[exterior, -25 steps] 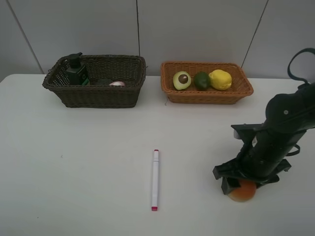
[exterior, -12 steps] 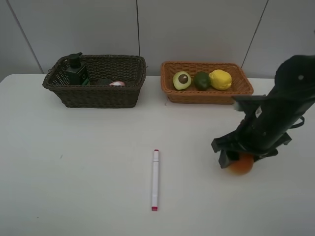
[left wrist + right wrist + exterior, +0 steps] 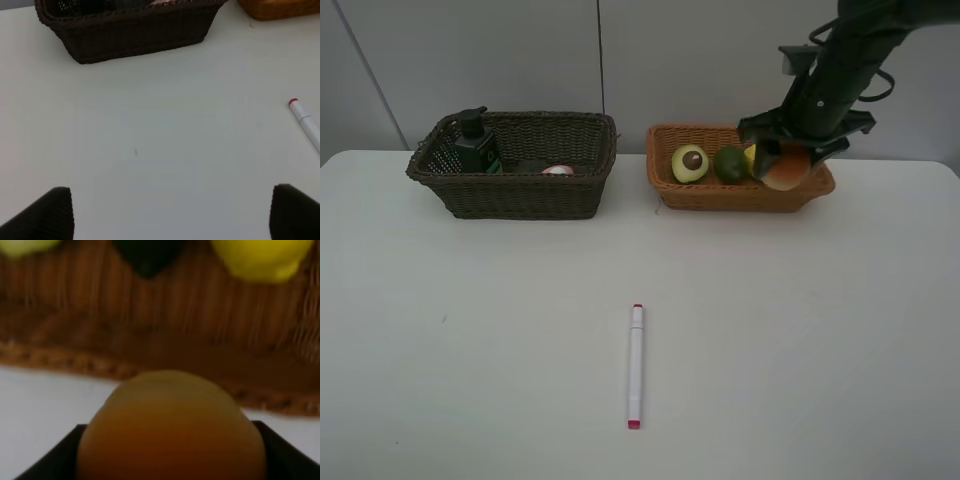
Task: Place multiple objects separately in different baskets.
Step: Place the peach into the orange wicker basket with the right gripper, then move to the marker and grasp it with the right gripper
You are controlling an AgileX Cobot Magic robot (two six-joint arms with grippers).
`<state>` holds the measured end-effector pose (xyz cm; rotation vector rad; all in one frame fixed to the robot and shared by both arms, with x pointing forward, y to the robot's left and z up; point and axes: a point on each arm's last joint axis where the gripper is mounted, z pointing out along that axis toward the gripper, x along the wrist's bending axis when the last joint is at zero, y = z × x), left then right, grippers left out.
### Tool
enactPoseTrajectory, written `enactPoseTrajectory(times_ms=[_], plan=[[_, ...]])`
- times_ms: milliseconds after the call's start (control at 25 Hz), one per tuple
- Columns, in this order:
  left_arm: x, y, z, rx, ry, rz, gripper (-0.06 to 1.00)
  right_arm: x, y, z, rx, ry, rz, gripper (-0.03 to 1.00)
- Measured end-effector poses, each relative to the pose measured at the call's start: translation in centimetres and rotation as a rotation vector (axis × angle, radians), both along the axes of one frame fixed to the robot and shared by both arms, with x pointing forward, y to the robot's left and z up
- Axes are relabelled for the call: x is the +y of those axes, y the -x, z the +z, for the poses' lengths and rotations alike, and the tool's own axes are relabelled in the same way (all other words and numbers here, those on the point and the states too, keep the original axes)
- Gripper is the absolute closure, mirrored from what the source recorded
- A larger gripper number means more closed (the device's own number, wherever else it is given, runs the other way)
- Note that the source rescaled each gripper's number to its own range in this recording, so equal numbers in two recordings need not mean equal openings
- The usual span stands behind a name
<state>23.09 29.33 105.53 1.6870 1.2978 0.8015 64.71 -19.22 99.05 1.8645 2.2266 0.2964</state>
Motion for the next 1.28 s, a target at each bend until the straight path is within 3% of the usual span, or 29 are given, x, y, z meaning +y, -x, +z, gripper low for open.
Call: enactPoseTrajectory(times_ms=[240, 400, 480, 800, 960, 1080, 1280], plan=[[0.0, 0.0, 0.0, 0.000, 0.000, 0.000, -0.06, 0.0, -6.4, -1.5, -0.029, 0.023, -0.026, 0.36], [0.0, 0.0, 0.0, 0.000, 0.000, 0.000, -0.06, 0.2, -7.3, -2.9, -0.001, 0.034, -0.027, 0.07], [0.0, 0.0, 0.0, 0.000, 0.000, 0.000, -0.06, 0.1, -7.2, -3.1, 0.017, 0.041, -0.028, 0.01], [0.0, 0.0, 0.0, 0.000, 0.000, 0.000, -0.06, 0.0, -5.9, 0.1, 0.065, 0.033, -0.044, -0.03], [0.0, 0.0, 0.0, 0.000, 0.000, 0.000, -0.06, 0.0, -3.5, 5.2, 0.002, -0.061, -0.049, -0.03], [0.0, 0.0, 0.0, 0.000, 0.000, 0.000, -0.06, -0.4, 0.0, 7.7, 0.013, -0.109, -0.060, -0.03], [0.0, 0.0, 0.0, 0.000, 0.000, 0.000, -0.06, 0.6, 8.5, 7.7, 0.141, -0.141, -0.068, -0.03]])
